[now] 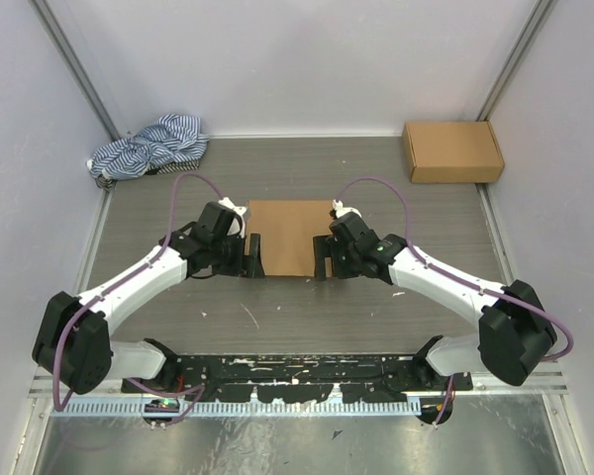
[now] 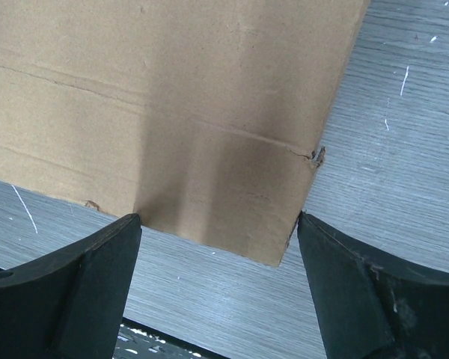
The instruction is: Fold the paper box
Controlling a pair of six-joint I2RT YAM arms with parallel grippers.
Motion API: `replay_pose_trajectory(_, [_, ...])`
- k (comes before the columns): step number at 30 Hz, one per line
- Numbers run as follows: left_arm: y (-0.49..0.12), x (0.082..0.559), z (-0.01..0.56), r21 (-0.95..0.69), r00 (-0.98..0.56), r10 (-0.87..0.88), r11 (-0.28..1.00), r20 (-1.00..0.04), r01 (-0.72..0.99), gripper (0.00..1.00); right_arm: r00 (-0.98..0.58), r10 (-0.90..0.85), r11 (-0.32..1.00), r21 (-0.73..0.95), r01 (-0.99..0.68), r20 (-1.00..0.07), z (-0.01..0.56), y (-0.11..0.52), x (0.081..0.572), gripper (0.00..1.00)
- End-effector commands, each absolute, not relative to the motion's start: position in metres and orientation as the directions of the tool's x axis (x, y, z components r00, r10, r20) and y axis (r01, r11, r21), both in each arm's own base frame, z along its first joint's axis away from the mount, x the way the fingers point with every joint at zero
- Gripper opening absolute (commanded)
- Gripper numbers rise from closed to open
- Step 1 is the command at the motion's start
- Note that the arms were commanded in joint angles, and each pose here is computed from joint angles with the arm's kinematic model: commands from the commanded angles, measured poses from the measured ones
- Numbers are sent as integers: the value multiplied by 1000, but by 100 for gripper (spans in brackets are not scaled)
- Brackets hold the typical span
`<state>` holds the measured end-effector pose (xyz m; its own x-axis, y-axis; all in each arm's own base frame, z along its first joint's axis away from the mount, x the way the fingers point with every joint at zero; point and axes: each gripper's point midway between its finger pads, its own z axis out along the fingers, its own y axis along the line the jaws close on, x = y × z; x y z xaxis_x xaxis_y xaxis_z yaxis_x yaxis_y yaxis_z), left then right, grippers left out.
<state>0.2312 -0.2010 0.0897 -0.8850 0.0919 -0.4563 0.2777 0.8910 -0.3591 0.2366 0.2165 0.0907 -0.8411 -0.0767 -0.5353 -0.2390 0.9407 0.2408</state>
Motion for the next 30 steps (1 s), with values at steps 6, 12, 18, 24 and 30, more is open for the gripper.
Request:
replay_pose_trajectory(6, [-205,235,109,-362,-866,86,884,-493,294,76,-821,-38,914,313,-259,-570,117,235,244,89])
replay_pose_trajectory(12, [-207,235,111,-370,-864,88,879,-495,301,74,-823,-37,902,335,-271,-567,121,240,243,89])
replay_pose_trajectory(18, [-206,233,112,-359,-864,102,880,-494,309,72,-822,-32,898,345,-274,-569,125,242,243,88])
replay_pose_trajectory(24, [-204,230,114,-348,-868,116,884,-484,312,70,-825,-34,898,346,-274,-564,125,244,244,88])
replay_pose_trajectory(30, [-198,226,119,-301,-868,158,896,-471,326,69,-830,-38,898,345,-272,-556,122,245,245,88])
